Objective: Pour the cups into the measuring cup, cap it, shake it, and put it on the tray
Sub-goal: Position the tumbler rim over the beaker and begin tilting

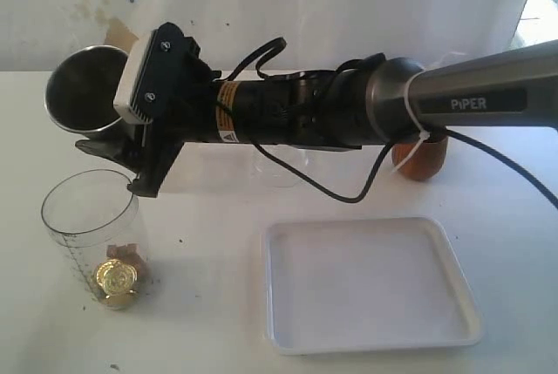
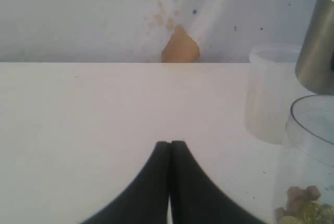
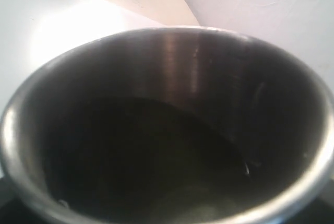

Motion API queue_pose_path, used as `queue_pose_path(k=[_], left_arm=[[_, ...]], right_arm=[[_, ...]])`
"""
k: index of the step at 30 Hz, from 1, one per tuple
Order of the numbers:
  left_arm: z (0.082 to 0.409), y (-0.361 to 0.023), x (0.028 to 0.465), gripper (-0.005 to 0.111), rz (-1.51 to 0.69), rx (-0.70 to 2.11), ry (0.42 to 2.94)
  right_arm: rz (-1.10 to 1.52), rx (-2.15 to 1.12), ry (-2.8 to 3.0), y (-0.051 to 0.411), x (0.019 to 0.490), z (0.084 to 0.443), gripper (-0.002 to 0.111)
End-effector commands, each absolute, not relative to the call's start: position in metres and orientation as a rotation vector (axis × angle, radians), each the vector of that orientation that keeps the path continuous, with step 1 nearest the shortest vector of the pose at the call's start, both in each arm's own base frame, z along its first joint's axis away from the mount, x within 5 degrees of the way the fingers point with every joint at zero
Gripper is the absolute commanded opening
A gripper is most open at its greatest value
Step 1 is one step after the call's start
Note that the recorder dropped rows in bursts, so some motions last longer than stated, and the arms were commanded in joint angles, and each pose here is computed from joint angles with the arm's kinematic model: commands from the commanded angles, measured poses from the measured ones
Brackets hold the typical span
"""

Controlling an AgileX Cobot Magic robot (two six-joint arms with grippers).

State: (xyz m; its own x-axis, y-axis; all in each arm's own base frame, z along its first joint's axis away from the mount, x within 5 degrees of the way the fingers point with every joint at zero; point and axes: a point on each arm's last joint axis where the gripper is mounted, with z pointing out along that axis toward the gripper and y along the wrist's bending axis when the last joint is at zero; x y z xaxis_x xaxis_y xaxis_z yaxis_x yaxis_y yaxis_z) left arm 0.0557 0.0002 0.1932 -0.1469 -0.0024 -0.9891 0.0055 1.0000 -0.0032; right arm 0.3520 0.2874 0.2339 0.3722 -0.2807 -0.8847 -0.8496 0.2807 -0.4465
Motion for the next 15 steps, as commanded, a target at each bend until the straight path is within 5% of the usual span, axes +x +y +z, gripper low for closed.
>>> queue_pose_path(k=[1,15], left_arm=[[0.1921,0.0001,0.0555,0.000,-0.009,0.002,1.716],[0.1921,0.0001,0.0555,0.000,-0.009,0.002,1.716]], right_arm=[[0.546,-1.246,1.091,0.2892,0.3485,0.2519,0.000],[0.482,-1.286,1.033,0.2892,0.3484,0.2520,0.000]])
